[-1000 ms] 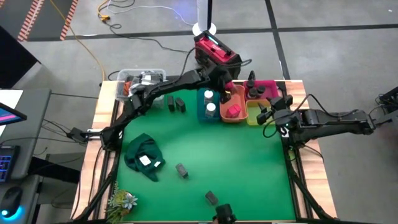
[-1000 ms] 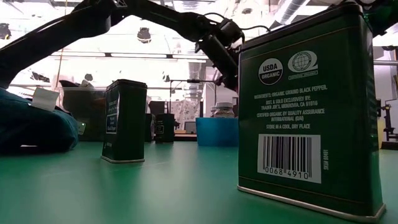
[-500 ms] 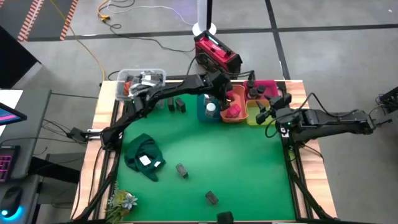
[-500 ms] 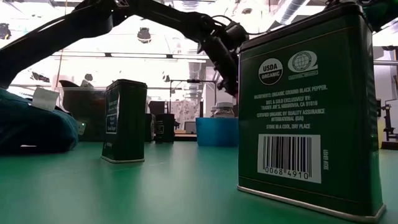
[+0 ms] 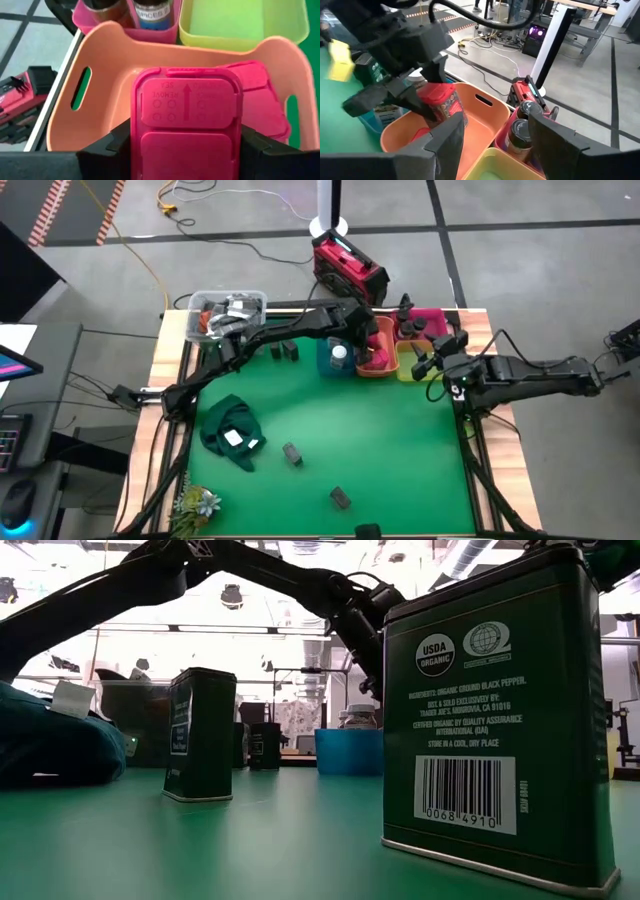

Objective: Sort spices by type
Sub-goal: Put the red seasoning can into the orange bin

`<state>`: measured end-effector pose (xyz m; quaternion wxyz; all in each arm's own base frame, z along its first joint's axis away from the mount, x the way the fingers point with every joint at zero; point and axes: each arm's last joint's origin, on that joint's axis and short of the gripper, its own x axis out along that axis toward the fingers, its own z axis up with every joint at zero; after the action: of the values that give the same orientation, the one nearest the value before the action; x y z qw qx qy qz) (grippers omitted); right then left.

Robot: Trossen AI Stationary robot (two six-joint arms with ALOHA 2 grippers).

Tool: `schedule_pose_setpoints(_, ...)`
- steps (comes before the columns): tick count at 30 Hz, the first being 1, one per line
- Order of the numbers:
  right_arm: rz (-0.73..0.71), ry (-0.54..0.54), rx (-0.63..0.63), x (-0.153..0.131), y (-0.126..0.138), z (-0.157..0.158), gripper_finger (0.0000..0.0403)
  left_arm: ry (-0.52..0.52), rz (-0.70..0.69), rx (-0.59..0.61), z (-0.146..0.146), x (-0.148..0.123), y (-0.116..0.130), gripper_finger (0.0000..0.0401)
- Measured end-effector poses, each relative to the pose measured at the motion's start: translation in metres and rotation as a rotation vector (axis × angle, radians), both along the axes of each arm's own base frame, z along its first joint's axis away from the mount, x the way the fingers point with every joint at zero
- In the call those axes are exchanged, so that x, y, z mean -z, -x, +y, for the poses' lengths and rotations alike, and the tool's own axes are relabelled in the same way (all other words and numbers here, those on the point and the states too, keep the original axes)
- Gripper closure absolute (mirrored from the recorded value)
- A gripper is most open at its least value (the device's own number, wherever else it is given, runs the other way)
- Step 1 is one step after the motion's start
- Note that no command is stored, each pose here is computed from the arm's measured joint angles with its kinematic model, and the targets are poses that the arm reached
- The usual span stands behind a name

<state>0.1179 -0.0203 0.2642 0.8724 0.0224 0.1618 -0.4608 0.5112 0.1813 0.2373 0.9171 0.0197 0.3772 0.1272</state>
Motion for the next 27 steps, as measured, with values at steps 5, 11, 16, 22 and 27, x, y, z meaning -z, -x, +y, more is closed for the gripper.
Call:
schedule_pose_setpoints(5,-0.004,-0.004,-0.002,0.0000,-0.0001,0.0001,0.0154,0.005,0.003,-0.003,0.0001,0.0016,-0.0002,0.0195)
schedule_pose_setpoints(11,-0.007,-0.006,-0.002,0.0000,-0.0001,0.0001,0.0154,0.012,0.002,-0.010,0.0001,0.0017,-0.0001,0.0195)
schedule_pose_setpoints(16,-0.007,-0.007,-0.002,0.0000,-0.0001,0.0001,0.0154,0.023,0.009,-0.018,-0.0002,0.0025,0.0005,0.0194)
schedule_pose_setpoints(22,-0.009,-0.008,-0.001,0.0000,-0.0001,0.0001,0.0154,0.021,0.053,-0.003,-0.0011,0.0052,0.0031,0.0194)
schedule_pose_setpoints(27,-0.009,-0.008,-0.002,0.0000,-0.0001,0.0001,0.0154,0.017,0.052,0.001,-0.0013,0.0050,0.0030,0.0181)
